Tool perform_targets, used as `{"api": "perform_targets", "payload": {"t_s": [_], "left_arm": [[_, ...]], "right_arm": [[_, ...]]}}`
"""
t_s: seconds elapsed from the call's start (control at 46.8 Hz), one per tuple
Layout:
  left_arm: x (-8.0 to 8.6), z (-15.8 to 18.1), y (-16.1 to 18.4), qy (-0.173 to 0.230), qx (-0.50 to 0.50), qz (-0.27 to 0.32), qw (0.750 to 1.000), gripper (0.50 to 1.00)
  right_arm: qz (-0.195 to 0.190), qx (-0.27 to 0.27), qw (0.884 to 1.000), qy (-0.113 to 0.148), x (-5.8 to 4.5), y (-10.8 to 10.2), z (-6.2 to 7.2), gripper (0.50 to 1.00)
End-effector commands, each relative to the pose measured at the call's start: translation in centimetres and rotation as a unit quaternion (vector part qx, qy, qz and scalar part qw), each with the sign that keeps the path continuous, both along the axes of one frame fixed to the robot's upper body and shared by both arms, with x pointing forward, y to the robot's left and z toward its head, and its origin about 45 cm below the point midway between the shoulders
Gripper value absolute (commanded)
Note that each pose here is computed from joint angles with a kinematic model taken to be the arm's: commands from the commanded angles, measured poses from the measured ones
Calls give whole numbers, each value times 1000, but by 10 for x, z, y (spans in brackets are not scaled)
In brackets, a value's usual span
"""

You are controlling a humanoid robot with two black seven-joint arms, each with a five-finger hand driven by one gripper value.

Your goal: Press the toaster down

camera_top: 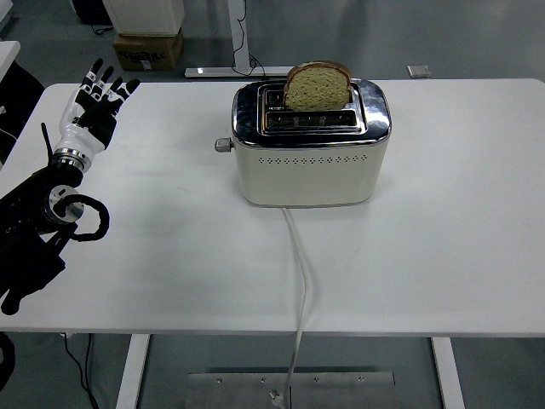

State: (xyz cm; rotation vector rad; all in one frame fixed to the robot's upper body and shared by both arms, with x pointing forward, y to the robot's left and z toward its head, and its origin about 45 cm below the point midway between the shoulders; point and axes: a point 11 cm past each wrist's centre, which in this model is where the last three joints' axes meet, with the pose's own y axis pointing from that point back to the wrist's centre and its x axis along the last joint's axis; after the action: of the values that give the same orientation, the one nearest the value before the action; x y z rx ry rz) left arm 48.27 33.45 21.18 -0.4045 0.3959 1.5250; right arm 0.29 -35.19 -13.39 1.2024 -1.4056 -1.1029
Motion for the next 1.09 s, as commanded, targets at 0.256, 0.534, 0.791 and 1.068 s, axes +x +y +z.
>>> {"api": "perform_targets", "payload": {"t_s": [0.256, 0.534, 0.791, 1.068], "left_arm": [[0, 1, 0, -3, -19, 4, 1000, 1000], [4, 8, 0, -8, -18, 7, 1000, 1000], [9, 17, -4, -17, -10, -2, 1000, 1000], [16, 30, -7, -19, 25, 5, 999, 1000]], "right_arm": [[-1, 0, 1000, 0, 0, 0, 0, 998], [-1, 0, 1000, 0, 0, 0, 0, 998], [-1, 0, 1000, 0, 0, 0, 0, 1000], [0, 0, 1000, 0, 0, 0, 0, 998]]}}
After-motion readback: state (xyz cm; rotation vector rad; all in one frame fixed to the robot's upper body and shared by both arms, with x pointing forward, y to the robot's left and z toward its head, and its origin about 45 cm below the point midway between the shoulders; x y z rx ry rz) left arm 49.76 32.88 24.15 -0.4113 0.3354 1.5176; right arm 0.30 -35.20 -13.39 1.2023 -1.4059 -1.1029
